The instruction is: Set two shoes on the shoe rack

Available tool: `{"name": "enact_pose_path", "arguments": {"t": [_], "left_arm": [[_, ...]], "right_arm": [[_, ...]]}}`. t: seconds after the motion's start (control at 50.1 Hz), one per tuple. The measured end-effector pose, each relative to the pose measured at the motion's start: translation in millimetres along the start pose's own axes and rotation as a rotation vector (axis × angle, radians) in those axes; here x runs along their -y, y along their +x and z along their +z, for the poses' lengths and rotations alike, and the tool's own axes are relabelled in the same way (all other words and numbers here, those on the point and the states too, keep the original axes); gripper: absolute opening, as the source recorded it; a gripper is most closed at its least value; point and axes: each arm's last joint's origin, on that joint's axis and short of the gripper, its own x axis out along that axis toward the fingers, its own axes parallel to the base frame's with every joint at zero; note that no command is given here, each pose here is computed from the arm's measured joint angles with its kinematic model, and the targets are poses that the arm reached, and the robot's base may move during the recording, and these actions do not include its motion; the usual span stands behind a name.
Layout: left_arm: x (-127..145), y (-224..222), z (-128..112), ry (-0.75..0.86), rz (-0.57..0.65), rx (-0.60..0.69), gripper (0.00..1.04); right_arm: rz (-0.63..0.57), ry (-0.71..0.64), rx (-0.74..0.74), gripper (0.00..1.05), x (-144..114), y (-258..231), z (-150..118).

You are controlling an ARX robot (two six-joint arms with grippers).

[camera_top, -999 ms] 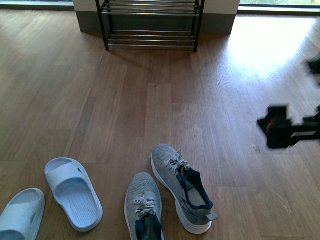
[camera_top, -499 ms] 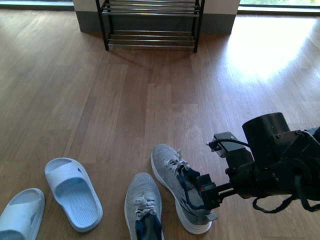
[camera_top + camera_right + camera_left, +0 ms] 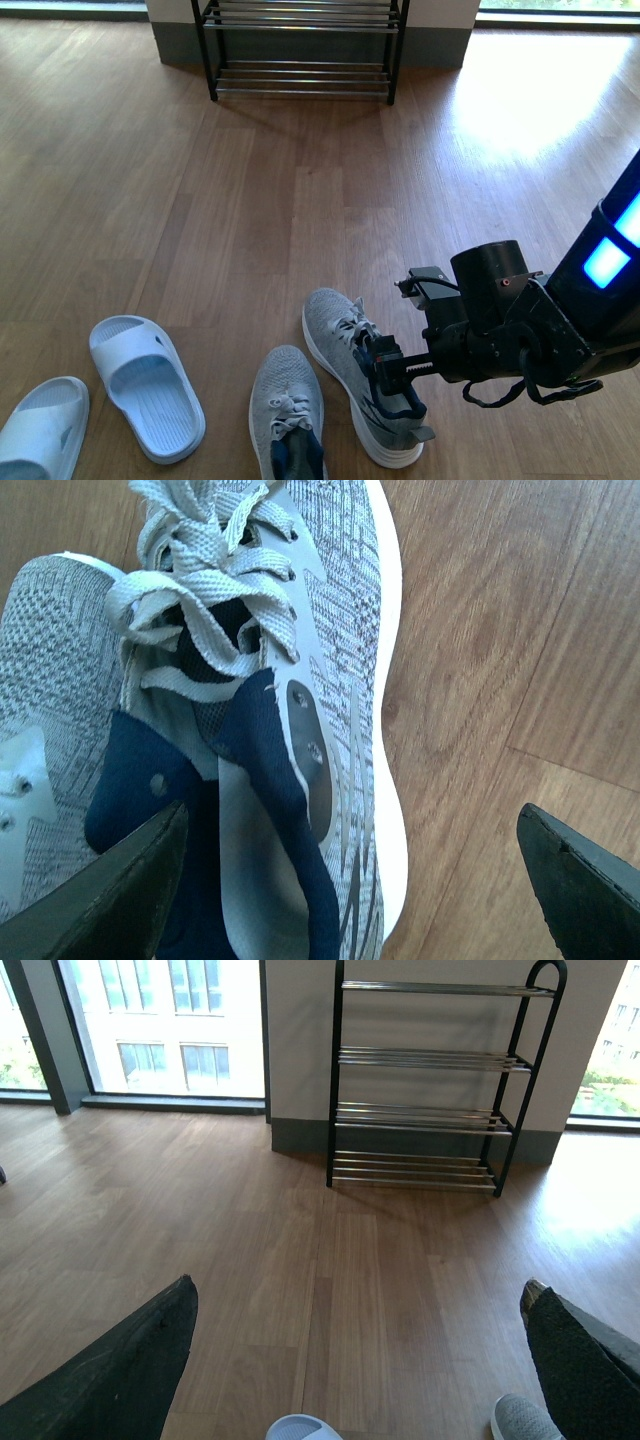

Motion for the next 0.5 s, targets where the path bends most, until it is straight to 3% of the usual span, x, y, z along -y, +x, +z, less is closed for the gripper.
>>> {"name": "enact_pose_path", "arguments": {"t": [0.16, 0.499], "left_arm": [[0.0, 0.0, 0.0, 0.000, 0.000, 0.000, 0.95], [0.0, 0.0, 0.0, 0.000, 0.000, 0.000, 0.95]], "right_arm": [[-0.054, 0.019, 0.063, 0.92, 3.0, 12.6, -6.0], [-0.132, 0.008, 0.067, 0.47, 12.1, 21.0, -25.0]]}}
